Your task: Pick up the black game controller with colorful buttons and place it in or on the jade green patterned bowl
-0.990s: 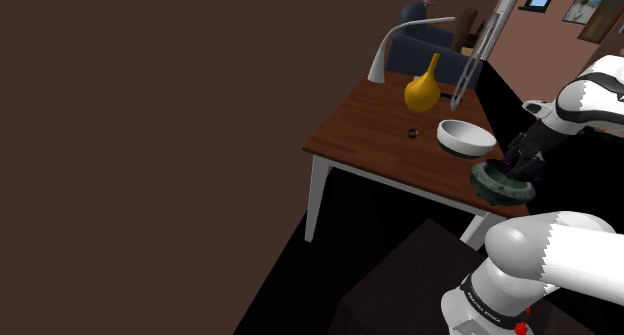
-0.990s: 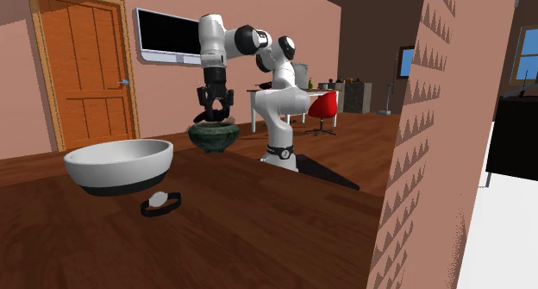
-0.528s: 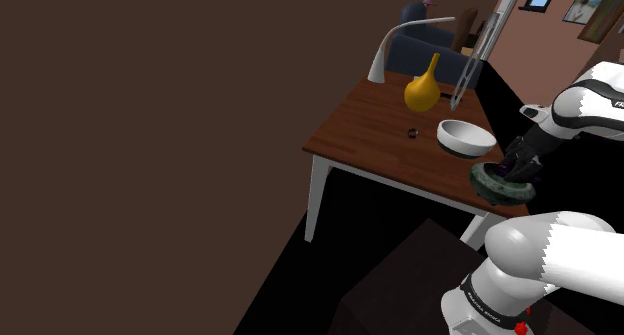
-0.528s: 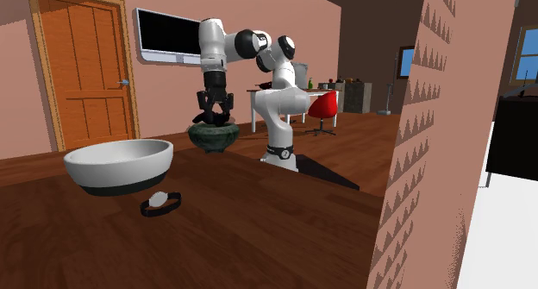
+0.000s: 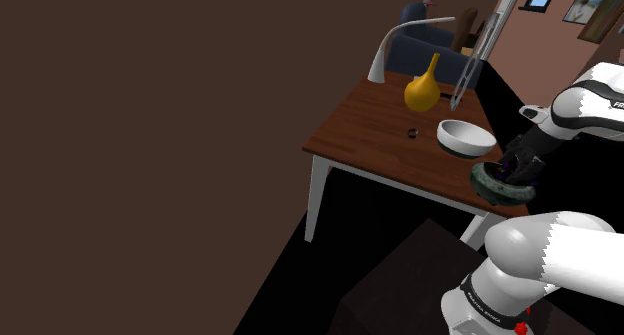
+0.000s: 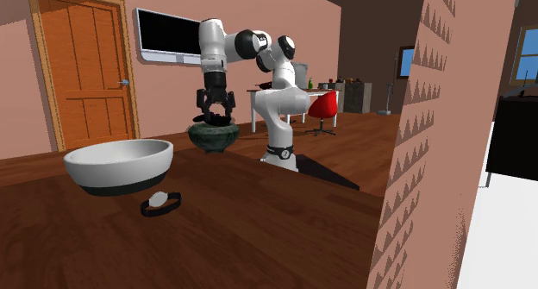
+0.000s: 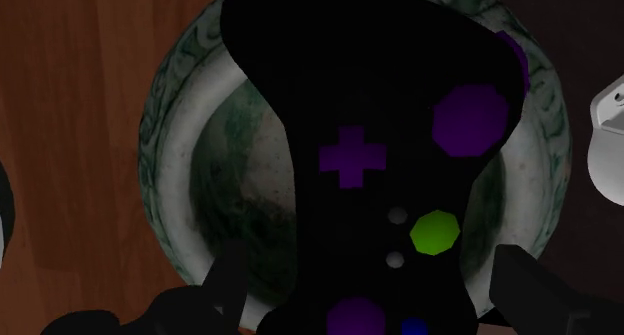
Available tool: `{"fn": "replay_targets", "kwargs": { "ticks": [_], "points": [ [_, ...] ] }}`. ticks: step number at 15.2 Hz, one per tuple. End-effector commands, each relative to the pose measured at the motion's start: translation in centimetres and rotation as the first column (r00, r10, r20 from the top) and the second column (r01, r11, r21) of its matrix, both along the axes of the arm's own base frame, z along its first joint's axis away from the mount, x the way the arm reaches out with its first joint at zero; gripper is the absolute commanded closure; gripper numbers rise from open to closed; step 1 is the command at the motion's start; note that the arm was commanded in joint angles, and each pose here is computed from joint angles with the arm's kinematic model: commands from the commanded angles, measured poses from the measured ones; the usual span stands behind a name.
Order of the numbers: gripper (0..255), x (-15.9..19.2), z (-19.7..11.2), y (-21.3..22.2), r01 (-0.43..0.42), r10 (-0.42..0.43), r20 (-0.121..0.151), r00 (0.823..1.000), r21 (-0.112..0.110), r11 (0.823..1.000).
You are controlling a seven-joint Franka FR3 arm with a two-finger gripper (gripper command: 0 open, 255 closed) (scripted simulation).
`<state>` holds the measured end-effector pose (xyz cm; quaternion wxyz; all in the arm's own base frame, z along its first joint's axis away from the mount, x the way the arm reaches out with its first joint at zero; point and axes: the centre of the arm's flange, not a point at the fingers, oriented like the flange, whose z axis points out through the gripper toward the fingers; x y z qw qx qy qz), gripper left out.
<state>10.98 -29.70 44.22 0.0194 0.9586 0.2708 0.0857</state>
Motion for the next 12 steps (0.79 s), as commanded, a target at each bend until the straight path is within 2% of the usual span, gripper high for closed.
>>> {"fn": "replay_targets", "kwargs": {
  "ticks": [1, 5, 12],
  "points": [
    [0, 0.0, 0.0, 0.0, 0.0, 0.0, 0.0, 1.0, 0.0, 1.0],
    [0, -0.9, 5.0, 0.0, 0.0, 0.0, 0.0, 1.0, 0.0, 1.0],
    [0, -0.9, 5.0, 0.0, 0.0, 0.0, 0.0, 1.0, 0.0, 1.0]
  ]
}}
